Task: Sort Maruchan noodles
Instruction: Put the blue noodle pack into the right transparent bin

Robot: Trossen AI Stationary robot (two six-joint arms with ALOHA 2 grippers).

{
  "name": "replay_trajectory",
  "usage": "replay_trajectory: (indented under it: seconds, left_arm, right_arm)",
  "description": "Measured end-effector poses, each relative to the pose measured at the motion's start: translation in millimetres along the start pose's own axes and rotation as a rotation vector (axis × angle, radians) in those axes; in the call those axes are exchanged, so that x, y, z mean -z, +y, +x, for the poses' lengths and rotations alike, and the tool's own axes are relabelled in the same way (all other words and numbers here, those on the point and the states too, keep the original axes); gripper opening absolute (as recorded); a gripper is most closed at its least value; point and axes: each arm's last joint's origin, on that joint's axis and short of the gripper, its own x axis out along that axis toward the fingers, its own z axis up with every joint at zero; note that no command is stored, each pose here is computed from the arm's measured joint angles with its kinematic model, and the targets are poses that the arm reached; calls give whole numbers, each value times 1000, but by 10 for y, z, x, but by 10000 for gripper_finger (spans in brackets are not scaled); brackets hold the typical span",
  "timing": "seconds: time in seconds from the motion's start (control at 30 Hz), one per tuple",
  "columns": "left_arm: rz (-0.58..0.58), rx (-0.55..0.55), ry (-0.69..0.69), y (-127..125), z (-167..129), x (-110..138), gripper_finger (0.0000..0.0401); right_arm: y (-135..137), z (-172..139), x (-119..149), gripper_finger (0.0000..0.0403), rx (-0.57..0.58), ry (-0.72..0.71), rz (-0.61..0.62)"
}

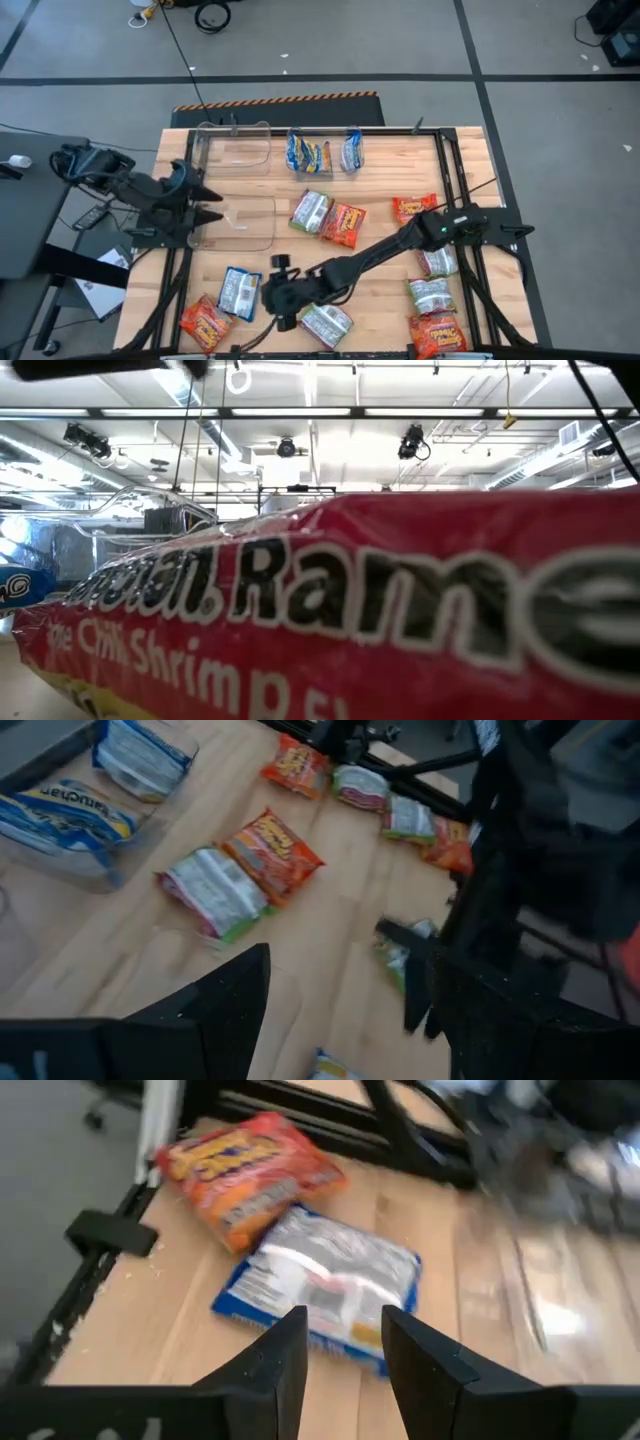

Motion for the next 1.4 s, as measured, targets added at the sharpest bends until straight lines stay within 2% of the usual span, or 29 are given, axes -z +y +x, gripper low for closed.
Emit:
replay_trajectory:
  seconds: [0.13, 0.33, 0.43, 0.6, 0.73, 0.93, 1.07, 1.17, 1.3, 1.4]
  left_arm:
    - [-35, 25, 0, -124, 51, 35, 272]
    - [-73, 38, 1, -321, 187, 77, 272]
    - [-74, 38, 11, -418, 276, 104, 272]
    - [-67, 16, 7, -522, 397, 133, 272]
    - [-54, -20, -11, -546, 450, 145, 272]
    - [-30, -77, -65, -525, 474, 120, 272]
    - [-34, -98, -75, -496, 496, 90, 272]
    - [-24, -115, -85, -474, 511, 65, 272]
    - [-8, -135, -94, -446, 530, 36, 272]
    - [21, -148, -89, -427, 539, 26, 272]
  right_arm:
    - [62, 96, -18, 138, -93, -29, -210]
    - [122, 242, 170, 138, -85, 43, -578]
    - [164, 412, 318, 138, -98, 60, -681]
    - [236, 601, 508, 138, -77, 99, -744]
    - [275, 629, 519, 143, -25, 95, -758]
    - [323, 645, 524, 190, -33, 62, -844]
    - [254, 690, 485, 233, 10, 13, -917]
    - [155, 729, 479, 251, -32, -22, -960]
    - [24, 837, 623, 249, -62, 22, -1023]
    - [-69, 902, 675, 239, -89, -9, -1020]
